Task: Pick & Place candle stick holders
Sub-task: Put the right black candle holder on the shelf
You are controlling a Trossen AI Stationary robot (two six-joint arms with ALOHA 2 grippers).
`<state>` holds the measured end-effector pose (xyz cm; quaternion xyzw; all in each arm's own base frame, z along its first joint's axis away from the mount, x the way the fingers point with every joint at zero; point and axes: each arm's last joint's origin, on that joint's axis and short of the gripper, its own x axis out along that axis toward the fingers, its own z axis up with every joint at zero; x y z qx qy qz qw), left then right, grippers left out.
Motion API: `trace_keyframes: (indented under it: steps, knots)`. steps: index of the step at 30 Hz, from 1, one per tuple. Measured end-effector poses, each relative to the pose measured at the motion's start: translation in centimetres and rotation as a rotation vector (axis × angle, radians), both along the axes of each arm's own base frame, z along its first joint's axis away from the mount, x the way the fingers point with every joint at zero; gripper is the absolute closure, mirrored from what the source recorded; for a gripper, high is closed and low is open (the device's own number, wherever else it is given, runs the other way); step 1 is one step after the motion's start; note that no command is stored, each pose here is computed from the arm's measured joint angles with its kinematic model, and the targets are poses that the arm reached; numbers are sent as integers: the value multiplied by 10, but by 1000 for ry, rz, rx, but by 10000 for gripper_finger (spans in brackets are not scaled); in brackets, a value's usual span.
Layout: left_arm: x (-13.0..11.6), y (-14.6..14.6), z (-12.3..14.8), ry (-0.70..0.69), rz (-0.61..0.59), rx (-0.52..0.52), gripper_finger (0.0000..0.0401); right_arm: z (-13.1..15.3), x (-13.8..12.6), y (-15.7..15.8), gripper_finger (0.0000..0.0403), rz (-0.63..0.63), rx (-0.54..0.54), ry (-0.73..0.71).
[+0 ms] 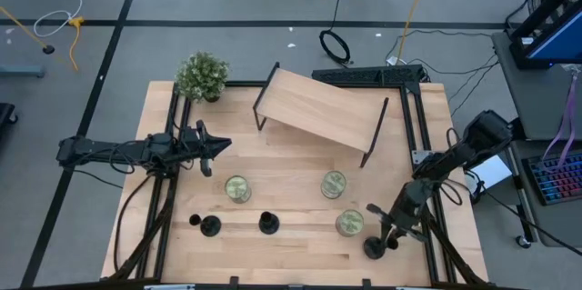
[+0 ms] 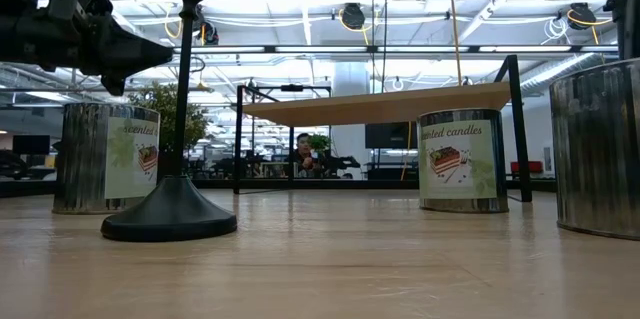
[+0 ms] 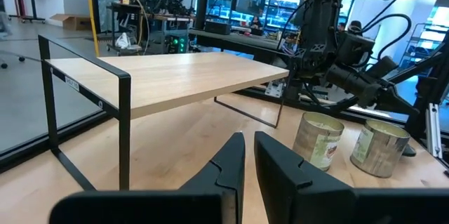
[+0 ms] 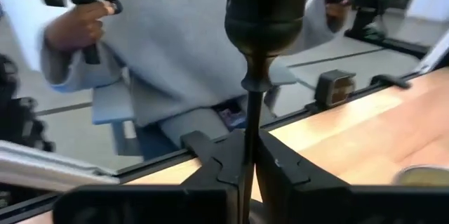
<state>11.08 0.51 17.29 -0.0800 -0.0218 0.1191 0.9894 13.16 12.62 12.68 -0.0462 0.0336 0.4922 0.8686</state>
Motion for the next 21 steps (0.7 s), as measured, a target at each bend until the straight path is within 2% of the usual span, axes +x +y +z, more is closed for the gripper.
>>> trace_keyframes:
  steps: [3,6,9,13,21]
  knots:
    - [0,0,0,0,0,0,364,6,3,-3,395,-76,11,-47]
    - [0,0,0,-2,0,-1,364,16,5,-9,390,-160,96,-31]
    - [0,0,0,-2,0,-1,364,27,5,-14,384,-186,181,-26]
    - [0,0,0,0,0,5,364,37,4,-23,388,-220,196,-51]
    - [0,0,0,0,0,5,364,66,-1,-47,386,-330,247,-282]
